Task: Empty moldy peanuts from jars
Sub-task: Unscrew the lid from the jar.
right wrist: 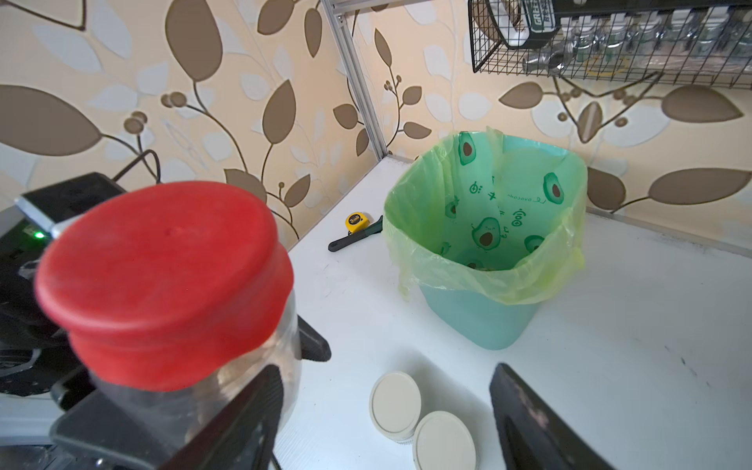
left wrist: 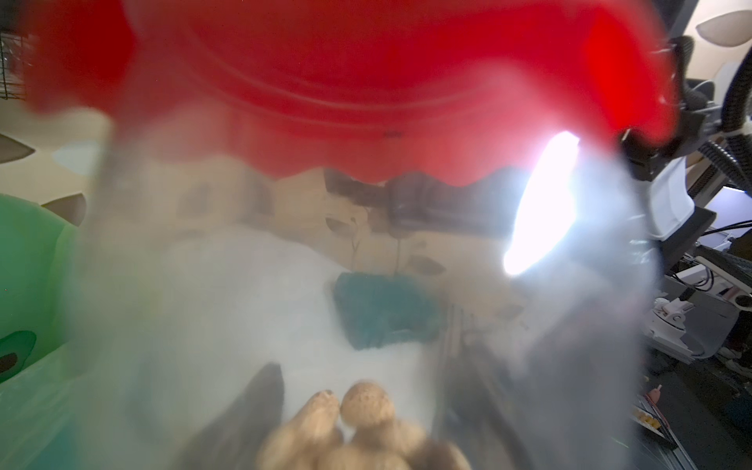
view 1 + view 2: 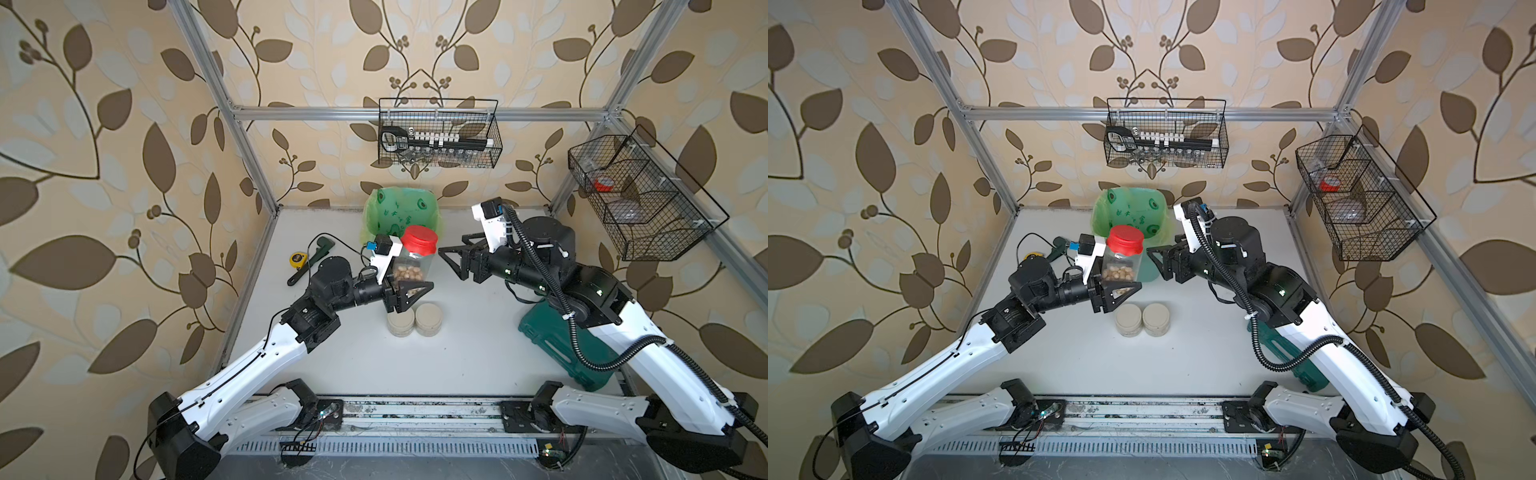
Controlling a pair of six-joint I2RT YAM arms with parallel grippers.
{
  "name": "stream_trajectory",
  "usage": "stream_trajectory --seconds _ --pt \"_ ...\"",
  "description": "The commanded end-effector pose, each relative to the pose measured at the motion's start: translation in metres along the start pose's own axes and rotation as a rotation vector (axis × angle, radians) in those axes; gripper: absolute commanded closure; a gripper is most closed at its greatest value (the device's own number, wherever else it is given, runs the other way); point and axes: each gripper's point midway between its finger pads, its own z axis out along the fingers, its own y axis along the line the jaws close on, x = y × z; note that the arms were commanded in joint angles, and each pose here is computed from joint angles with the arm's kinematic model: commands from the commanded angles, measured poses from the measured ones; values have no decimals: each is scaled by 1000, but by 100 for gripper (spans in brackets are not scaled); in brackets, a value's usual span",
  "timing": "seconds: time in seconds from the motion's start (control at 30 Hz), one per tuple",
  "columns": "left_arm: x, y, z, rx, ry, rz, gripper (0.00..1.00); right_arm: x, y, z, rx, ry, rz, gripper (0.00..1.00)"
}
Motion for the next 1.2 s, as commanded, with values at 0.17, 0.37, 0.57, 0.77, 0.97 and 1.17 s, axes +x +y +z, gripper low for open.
stream_trajectory --seconds 0.17,0.37,0.57,0.77,0.97,1.17 --pt "-13 -4 -1 6 -54 69 55 -40 58 -29 -289 -84 2 10" --pt "-11 0 1 -6 -49 70 55 -59 68 -7 -331 -102 48 4" --pt "-8 1 0 -14 -42 74 55 -66 65 14 -309 -96 111 3" --pt "-6 3 1 -21 -36 75 55 -58 72 26 -309 -75 135 12" --pt "-2 7 4 -27 -22 62 55 -56 80 31 -288 -65 119 13" --pt "-1 8 4 -34 -18 65 55 -51 77 40 -242 -66 117 21"
